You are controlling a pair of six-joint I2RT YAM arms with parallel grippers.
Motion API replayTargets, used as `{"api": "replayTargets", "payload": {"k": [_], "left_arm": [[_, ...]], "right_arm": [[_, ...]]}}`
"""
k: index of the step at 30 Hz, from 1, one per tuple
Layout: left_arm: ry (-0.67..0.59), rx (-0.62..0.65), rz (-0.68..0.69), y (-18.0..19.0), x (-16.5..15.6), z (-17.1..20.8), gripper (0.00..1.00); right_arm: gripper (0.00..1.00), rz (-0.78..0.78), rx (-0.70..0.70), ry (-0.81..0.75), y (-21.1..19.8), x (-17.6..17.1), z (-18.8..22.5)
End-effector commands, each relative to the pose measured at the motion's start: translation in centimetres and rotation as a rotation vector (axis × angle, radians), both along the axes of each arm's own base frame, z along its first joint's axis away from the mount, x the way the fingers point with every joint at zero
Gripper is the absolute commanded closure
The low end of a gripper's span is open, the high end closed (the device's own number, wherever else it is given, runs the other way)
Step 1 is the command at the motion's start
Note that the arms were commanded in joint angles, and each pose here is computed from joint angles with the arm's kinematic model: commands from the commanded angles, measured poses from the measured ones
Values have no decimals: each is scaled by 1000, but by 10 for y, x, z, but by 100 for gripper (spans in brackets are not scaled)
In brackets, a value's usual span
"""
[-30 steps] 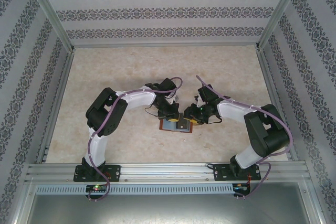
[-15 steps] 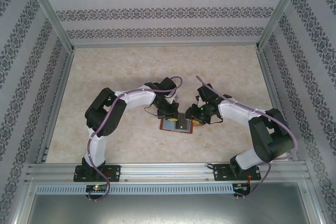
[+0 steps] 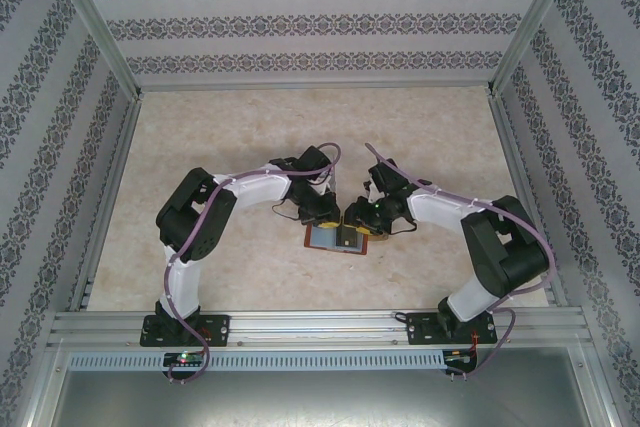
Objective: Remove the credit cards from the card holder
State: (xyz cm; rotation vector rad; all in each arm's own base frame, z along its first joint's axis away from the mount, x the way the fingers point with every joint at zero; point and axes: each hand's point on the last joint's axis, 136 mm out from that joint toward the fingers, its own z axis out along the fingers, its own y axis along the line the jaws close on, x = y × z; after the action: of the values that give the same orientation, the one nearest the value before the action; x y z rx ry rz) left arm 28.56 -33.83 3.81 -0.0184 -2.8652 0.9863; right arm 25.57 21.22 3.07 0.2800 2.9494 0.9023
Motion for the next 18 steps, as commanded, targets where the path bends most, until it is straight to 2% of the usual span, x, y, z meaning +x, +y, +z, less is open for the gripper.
{"api": "replayTargets", "payload": {"k": [1, 18], "left_arm": [[-3, -84, 27, -10, 5, 11, 83], [28, -31, 44, 0, 1, -10, 78]], "right_arm": [[59, -3, -53, 26, -8, -7, -13], [59, 4, -59, 36, -10, -11, -16]]}}
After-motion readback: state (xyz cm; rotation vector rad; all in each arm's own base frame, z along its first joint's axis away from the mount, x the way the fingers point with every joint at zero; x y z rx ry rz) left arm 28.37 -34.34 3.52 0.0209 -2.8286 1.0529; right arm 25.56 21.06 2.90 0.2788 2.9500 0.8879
